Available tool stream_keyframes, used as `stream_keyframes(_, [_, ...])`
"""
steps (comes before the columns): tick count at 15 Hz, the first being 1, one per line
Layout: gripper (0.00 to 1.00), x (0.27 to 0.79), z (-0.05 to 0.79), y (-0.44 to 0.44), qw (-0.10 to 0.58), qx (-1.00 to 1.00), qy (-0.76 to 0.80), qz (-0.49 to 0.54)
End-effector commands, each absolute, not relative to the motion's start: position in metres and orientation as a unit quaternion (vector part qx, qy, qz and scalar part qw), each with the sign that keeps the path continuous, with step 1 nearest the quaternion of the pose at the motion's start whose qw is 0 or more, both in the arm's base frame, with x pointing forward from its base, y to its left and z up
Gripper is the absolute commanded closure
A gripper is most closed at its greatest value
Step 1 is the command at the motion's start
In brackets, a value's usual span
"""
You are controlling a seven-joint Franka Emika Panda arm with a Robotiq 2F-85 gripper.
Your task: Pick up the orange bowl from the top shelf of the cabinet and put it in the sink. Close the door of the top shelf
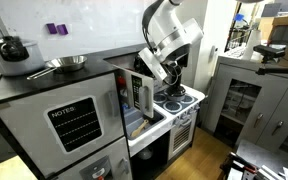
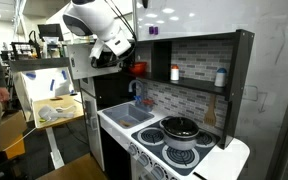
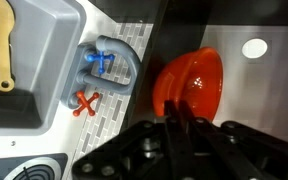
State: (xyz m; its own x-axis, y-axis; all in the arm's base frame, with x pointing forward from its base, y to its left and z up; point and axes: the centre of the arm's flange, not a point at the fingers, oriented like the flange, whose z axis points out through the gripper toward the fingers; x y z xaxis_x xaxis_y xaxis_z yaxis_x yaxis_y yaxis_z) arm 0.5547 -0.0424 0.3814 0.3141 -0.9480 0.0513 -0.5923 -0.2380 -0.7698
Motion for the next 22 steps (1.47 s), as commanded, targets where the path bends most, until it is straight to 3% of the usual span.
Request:
stream_keyframes(1, [0.98,0.522,0.37,-0.026,0.326,-0.728,0.538,-0.273])
stream_keyframes(14, [0.98,0.446,0.352,0.004,0.305,-0.694,0.598,-0.262])
stream_keyframes(22, [0.98,0.429,0.333,-0.001,0.293,-0.698,0.606,-0.246])
